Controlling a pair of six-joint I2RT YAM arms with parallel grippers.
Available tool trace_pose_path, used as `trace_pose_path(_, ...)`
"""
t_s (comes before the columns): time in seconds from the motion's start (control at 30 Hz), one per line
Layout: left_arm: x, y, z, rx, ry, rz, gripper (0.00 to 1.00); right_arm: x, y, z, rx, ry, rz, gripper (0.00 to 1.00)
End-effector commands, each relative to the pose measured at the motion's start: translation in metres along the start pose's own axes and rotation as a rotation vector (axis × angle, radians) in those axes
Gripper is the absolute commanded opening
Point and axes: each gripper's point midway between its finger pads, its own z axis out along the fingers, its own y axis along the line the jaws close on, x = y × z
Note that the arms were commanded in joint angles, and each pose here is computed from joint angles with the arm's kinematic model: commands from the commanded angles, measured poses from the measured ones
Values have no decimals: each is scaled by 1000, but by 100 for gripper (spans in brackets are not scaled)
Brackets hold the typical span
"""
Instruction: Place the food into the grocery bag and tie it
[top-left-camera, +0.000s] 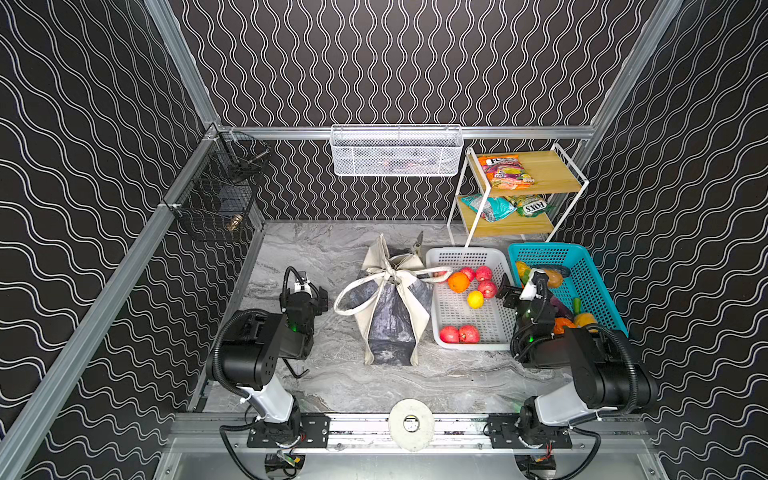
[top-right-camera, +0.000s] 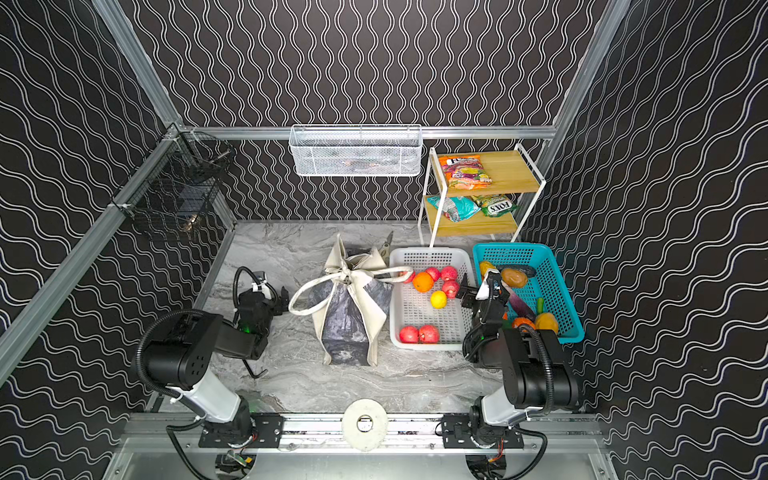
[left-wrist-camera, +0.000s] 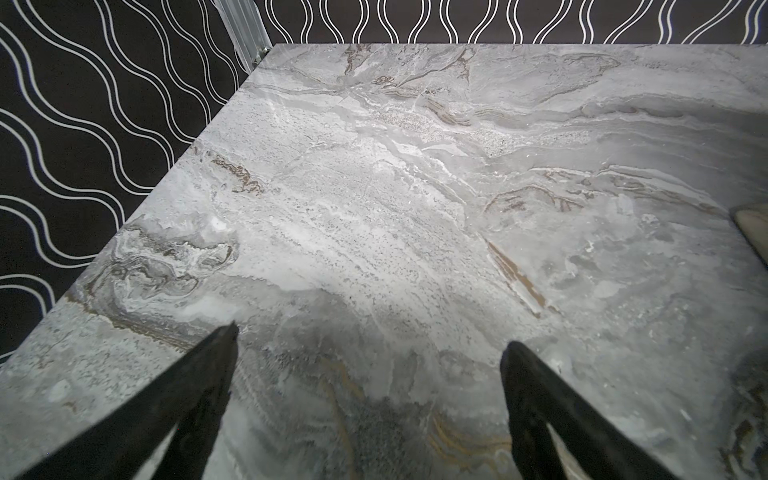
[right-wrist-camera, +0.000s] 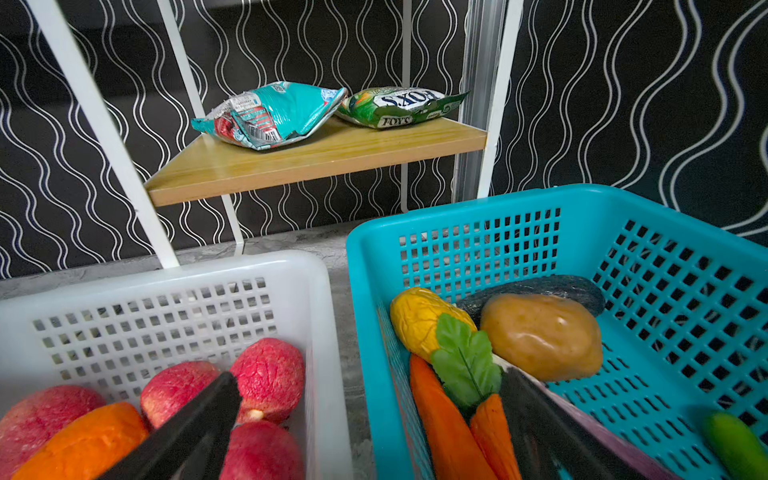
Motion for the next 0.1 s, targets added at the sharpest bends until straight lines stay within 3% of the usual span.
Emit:
trace_pose_path(0.0, -10, -1, 0, 4, -42, 12, 98, 24, -3, -1, 14, 93, -3, 99)
trace_pose_path(0.07, -11, -1, -1, 4, -43, 12, 98, 23, -3, -1, 14, 92, -3, 99)
